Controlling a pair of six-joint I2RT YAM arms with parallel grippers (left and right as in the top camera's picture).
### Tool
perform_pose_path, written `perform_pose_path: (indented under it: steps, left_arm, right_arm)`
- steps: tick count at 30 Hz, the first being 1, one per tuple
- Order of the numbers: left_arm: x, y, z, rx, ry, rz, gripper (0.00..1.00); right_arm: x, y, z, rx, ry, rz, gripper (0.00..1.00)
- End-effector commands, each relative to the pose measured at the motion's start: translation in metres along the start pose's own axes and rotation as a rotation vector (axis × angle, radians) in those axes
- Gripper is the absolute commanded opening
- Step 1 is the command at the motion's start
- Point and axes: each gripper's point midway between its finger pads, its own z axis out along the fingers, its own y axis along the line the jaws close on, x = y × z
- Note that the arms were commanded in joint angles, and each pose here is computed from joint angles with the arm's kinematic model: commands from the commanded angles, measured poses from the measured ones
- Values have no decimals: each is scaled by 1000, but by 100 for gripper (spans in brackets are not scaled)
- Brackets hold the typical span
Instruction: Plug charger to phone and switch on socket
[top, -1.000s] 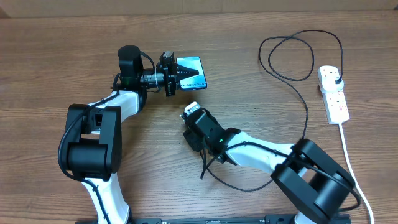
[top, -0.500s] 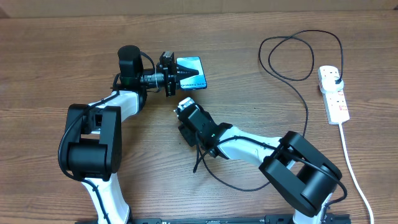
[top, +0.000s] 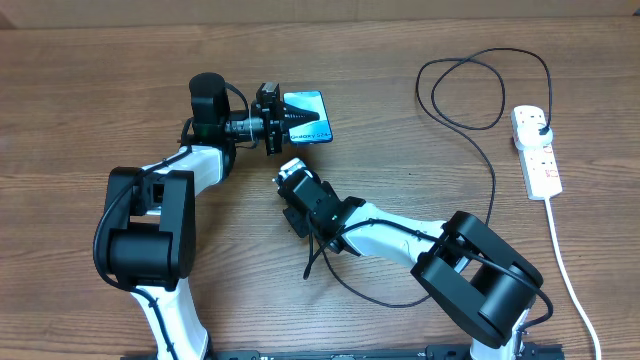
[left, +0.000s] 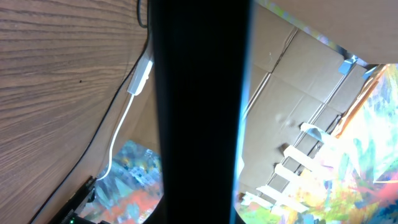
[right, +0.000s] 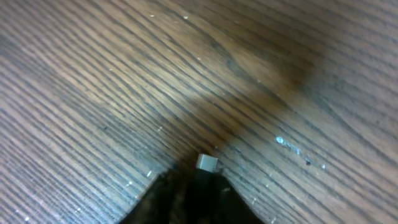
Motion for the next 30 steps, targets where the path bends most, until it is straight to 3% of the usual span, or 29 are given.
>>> perform_pose_path:
  steps: [1, 3, 9, 21, 30]
  left_arm:
    - [-2, -13, -5, 14, -3, 36, 5]
    - [-1, -13, -5, 13, 0, 36, 4]
    - [-2, -13, -7, 15, -2, 36, 4]
    - [0, -15, -25, 23, 30, 102, 4]
    - [9, -20, -25, 31, 74, 243, 5]
  right_arm:
    - [41, -6, 15, 33, 119, -6, 12]
    - [42, -7, 15, 35, 128, 0, 4]
    - [37, 3, 1, -8, 203, 110, 4]
    - [-36, 38, -103, -526, 99, 266, 4]
    - [-51, 38, -146, -825, 26, 221, 4]
